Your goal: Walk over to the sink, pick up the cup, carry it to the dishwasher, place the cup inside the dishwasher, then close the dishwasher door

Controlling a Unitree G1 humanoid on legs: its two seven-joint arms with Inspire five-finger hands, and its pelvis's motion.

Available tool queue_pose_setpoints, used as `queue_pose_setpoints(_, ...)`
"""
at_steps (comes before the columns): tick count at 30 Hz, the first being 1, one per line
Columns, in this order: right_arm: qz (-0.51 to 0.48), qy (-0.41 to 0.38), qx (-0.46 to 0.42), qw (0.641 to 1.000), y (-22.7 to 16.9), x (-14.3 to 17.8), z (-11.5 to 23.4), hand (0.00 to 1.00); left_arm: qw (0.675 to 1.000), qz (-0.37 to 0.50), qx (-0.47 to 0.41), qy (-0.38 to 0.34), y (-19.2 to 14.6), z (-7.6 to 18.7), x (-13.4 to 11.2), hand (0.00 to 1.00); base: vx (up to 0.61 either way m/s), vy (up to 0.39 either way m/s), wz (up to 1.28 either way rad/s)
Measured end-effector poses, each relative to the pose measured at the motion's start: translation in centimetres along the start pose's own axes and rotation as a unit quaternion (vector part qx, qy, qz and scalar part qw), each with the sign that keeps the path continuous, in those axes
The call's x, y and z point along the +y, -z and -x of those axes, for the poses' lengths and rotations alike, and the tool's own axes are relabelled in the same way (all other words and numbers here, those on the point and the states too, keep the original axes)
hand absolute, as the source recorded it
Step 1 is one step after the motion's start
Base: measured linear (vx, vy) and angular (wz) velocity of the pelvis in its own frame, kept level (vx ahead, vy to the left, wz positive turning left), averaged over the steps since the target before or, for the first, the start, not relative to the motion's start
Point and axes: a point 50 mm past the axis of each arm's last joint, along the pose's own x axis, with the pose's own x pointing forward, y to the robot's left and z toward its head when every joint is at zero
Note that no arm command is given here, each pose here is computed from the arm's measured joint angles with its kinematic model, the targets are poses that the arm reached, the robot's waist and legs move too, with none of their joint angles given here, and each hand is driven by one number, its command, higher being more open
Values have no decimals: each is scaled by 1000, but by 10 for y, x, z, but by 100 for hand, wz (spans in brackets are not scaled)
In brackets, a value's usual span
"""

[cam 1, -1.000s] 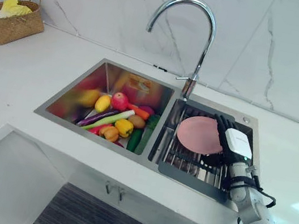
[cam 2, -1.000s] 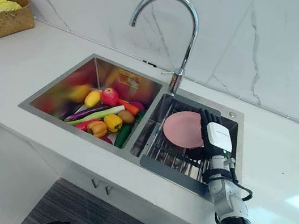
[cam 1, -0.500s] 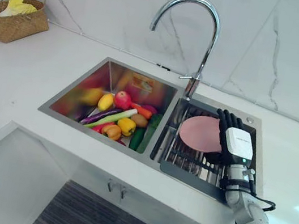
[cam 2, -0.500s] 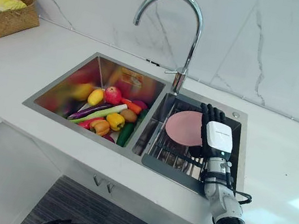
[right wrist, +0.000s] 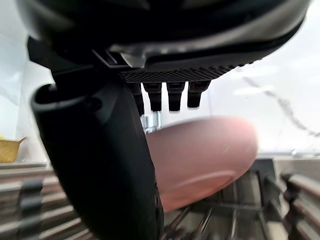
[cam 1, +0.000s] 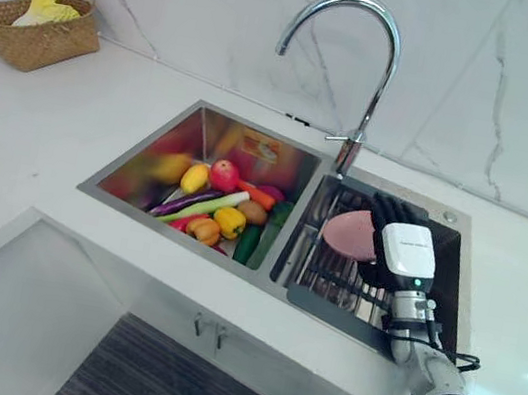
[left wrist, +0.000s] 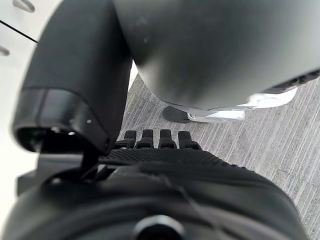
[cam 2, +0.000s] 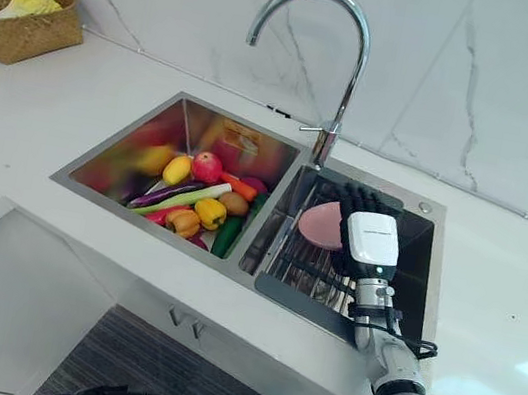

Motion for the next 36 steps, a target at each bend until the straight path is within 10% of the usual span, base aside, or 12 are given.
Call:
queue_pose_setpoints(21,-125,109,90,982,1,-25,-19,0,1000,-15,-6,4,-4,0,-2,100,-12,-5,0)
queue_pose_setpoints(23,-215,187,111,952,-3,-51,-25,0,1000,-7,-5,3,-2,0,-2,100,-5,-5,-13)
queue_pose_setpoints(29,-488,530,81,689,22,-192,-16,0,1000,11,2,4,4,-1,-4,100,7,11,-35)
queue_pose_setpoints(36,-427,672,59,603,39,-240,23,0,1000,9,23,-10,14,-1,0,100,-26,24,-44)
